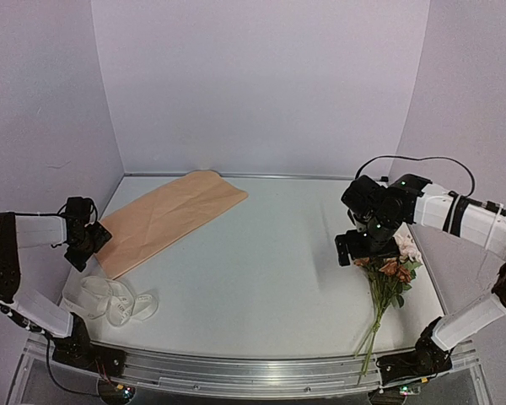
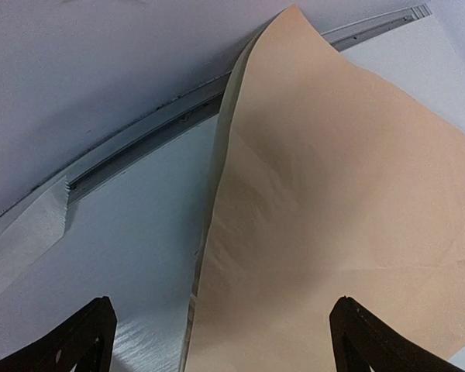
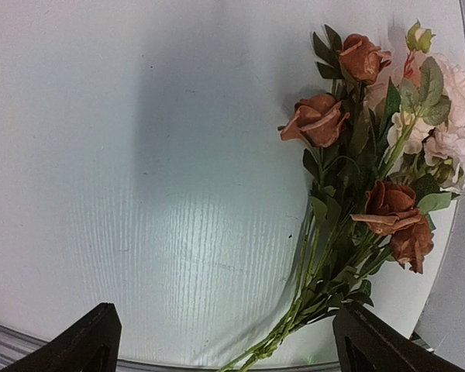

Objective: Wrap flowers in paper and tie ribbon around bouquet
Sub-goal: Move the folded wrapping paper to the center of the board.

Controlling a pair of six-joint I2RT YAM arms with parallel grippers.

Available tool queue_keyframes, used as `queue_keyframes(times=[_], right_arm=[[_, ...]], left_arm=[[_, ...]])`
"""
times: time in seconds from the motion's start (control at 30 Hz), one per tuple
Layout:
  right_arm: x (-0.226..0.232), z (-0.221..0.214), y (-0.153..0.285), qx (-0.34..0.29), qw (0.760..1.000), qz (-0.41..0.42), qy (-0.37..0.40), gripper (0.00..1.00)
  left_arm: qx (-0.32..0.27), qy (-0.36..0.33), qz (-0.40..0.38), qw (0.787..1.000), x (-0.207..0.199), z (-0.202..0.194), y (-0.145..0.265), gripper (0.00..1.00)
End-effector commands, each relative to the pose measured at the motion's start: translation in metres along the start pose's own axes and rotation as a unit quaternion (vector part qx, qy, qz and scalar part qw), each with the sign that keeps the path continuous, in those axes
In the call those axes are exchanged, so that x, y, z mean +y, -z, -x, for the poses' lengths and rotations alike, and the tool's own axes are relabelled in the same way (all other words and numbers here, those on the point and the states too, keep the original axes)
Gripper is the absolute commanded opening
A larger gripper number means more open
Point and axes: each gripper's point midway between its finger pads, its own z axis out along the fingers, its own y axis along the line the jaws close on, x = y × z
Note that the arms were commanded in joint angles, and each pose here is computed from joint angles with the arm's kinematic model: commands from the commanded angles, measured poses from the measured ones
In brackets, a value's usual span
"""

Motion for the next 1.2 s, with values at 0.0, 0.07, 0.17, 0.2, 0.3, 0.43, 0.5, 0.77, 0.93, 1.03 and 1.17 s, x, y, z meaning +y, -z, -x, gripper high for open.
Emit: queue_keyframes(times=[0.0,0.07,0.17,0.2,0.3,0.43,0.5,0.77,0.93,1.03,1.17], right_arm=[[0.006,0.0,-0.003,0.003,1.0,0.013,0.0,0.98],[0.006,0.0,-0.003,0.003,1.0,0.013,0.002,0.98],[0.005,-0.001,-0.004,0.004,1.0,0.012,0.004,0.98],[0.005,-0.002,-0.005,0.004,1.0,0.011,0.005,0.98],[0.003,-0.003,-0.005,0.004,1.0,0.008,0.005,0.98],[0.001,-0.005,-0.006,0.005,1.0,0.006,0.003,0.98],[0.0,-0.005,-0.006,0.005,1.0,0.005,0.002,0.98],[-0.002,-0.006,-0.008,0.005,1.0,0.001,-0.004,0.98],[-0.002,-0.005,-0.007,0.004,1.0,0.001,-0.006,0.98],[-0.001,-0.005,-0.008,0.005,1.0,0.003,-0.008,0.98],[0.002,-0.007,-0.01,0.014,1.0,0.01,-0.012,0.98]], left_arm=[[-0.018,0.023,-0.057,0.998,-0.024,0.011,-0.013,0.96],[-0.016,0.022,-0.064,0.998,-0.028,0.011,-0.019,0.91],[-0.013,0.024,-0.063,0.998,-0.03,0.01,-0.026,0.83],[-0.013,0.024,-0.061,0.998,-0.03,0.011,-0.028,0.8],[-0.014,0.025,-0.054,0.998,-0.03,0.012,-0.032,0.72],[-0.005,0.025,-0.041,0.999,-0.028,0.009,-0.039,0.54],[0.0,0.023,-0.041,0.999,-0.028,0.007,-0.041,0.41],[0.024,-0.003,-0.098,0.995,-0.057,-0.001,-0.027,0.01],[0.032,-0.051,-0.133,0.989,-0.093,-0.028,0.004,0.0],[0.044,-0.078,-0.158,0.983,-0.113,-0.053,0.024,0.0],[0.067,-0.104,-0.183,0.975,-0.13,-0.096,0.051,0.0]])
